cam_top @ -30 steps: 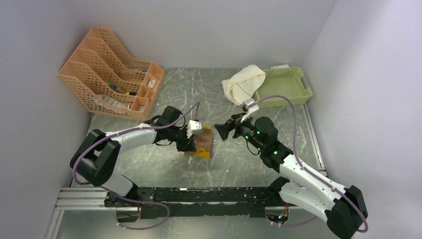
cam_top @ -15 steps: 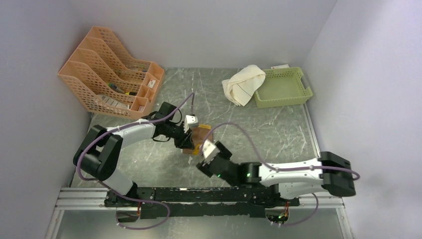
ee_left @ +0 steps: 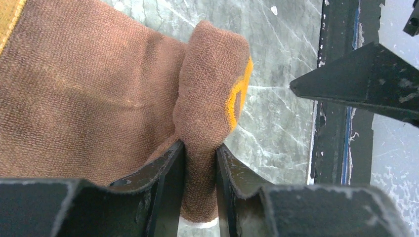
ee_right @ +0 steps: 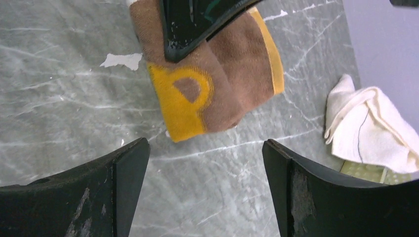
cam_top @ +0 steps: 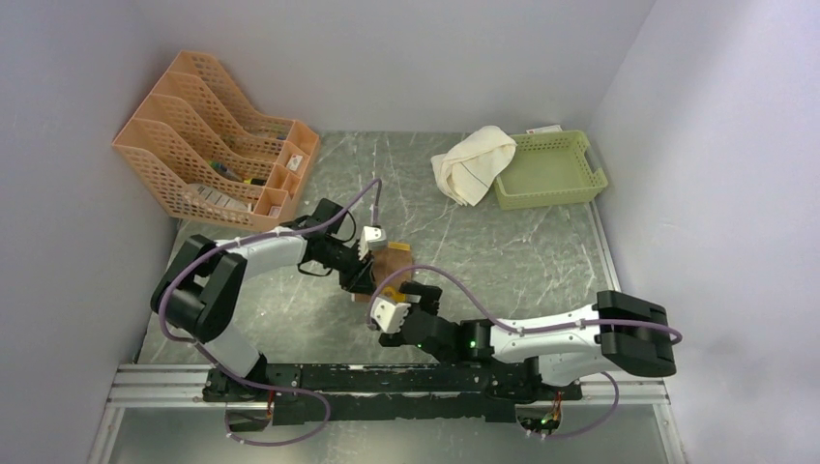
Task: Roll the towels
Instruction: Roll the towel at the center of the board.
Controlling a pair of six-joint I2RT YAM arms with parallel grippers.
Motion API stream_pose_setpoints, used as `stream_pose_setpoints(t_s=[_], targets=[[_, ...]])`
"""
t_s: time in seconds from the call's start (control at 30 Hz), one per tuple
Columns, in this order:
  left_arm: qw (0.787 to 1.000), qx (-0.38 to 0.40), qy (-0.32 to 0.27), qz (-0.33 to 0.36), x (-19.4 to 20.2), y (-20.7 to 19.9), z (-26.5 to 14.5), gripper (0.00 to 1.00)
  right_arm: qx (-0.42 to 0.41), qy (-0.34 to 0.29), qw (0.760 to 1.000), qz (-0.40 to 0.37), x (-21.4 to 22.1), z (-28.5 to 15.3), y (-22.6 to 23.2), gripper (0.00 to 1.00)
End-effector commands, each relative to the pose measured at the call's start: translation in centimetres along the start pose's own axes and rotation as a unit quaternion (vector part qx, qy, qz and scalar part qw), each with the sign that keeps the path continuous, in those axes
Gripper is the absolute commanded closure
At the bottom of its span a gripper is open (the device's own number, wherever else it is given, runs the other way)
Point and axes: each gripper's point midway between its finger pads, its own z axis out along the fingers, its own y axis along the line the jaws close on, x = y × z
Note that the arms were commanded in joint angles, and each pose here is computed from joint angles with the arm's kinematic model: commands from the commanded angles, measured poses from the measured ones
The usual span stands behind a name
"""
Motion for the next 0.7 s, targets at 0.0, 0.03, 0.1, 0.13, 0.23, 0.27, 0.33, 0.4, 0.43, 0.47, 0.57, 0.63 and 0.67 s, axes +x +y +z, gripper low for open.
stream_pose_setpoints(t_s=[0.0,0.03,0.1,0.13,0.23,0.27,0.33,0.4,0.43,0.47,0.57,0.63,0.67], targets=[[0.999,0.029,-0.005,0.012,-0.8,-0.8,0.1,0.61,-0.028,-0.039,0.998,-0.041,-2.5,1.6,0.1,0.14],[0.999,0.03,-0.004,0.012,-0.7,-0.8,0.1,0.6,-0.044,-0.037,0.997,-0.041,-2.4,2.0,0.7,0.15],[0.999,0.033,-0.003,0.012,-0.7,-0.9,0.2,0.6,-0.075,-0.034,0.996,-0.031,-2.3,2.6,1.5,0.15],[0.999,0.035,-0.002,0.011,-0.7,-0.9,0.2,0.6,-0.089,-0.034,0.995,-0.022,-2.3,2.9,1.8,0.16],[0.999,0.04,0.002,0.008,-0.5,-0.8,0.3,0.6,-0.118,-0.044,0.992,0.0,-2.6,3.5,2.2,0.16],[0.999,0.043,0.003,0.006,-0.5,-0.9,0.4,0.61,-0.121,-0.046,0.992,0.002,-2.6,3.7,2.2,0.16],[0.999,0.045,0.004,0.006,-0.5,-0.8,0.4,0.61,-0.123,-0.043,0.991,-0.001,-2.4,4.3,2.2,0.17],[0.999,0.046,0.004,0.007,-0.5,-0.8,0.4,0.61,-0.133,-0.042,0.99,-0.002,-2.3,4.8,2.4,0.18],[0.999,0.047,0.004,0.007,-0.5,-0.9,0.4,0.61,-0.136,-0.043,0.99,-0.001,-2.3,5.1,2.4,0.18],[0.999,0.047,0.003,0.007,-0.5,-0.9,0.4,0.61,-0.139,-0.043,0.989,-0.001,-2.2,5.3,2.6,0.19],[0.999,0.049,0.003,0.006,-0.5,-0.9,0.5,0.61,-0.147,-0.038,0.988,0.006,-1.7,5.9,2.8,0.22],[0.999,0.052,0.003,0.005,-0.5,-0.9,0.4,0.61,-0.137,-0.034,0.99,0.012,-1.2,6.2,2.7,0.24],[0.999,0.053,0.003,0.004,-0.4,-0.9,0.4,0.6,-0.129,-0.03,0.991,0.014,-0.8,6.3,2.5,0.24]])
